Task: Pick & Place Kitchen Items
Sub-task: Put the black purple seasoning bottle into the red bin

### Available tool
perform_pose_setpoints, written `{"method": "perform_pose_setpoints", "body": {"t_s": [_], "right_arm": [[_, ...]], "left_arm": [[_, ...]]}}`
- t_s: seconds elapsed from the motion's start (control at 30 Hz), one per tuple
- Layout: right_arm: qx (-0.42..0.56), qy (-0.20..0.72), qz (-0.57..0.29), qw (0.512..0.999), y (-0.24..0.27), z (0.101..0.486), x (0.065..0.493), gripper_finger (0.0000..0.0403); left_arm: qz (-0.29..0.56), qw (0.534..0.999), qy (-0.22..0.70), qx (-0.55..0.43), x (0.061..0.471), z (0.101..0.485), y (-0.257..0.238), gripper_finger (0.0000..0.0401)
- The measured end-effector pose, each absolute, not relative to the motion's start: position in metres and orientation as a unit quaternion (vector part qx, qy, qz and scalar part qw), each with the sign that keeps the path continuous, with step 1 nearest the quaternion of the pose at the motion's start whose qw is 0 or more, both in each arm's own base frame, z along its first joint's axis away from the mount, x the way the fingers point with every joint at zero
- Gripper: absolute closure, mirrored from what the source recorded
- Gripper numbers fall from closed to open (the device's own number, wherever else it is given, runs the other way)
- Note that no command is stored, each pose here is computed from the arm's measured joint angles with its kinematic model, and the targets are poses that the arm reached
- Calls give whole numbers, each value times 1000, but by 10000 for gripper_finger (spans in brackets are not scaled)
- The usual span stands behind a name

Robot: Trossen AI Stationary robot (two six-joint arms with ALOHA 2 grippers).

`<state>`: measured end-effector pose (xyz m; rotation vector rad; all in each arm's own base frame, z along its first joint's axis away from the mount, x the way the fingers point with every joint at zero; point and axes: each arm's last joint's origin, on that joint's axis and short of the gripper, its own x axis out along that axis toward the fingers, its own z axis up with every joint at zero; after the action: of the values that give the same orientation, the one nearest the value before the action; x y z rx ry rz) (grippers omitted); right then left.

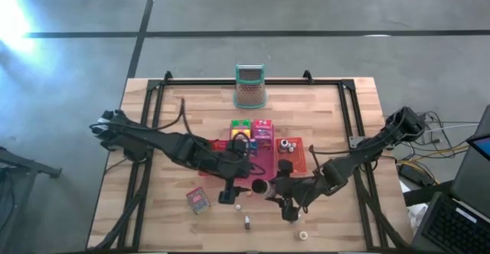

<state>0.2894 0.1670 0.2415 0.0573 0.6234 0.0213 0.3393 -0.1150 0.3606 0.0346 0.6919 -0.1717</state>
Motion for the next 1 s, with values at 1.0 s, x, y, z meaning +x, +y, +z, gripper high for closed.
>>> {"method": "perform_pose_setpoints", "body": {"t_s": [1.0], "right_arm": [[62,344,16,937,160,222,284,181]], "left_arm": [[-116,925,351,89,385,329,-129,80]]}}
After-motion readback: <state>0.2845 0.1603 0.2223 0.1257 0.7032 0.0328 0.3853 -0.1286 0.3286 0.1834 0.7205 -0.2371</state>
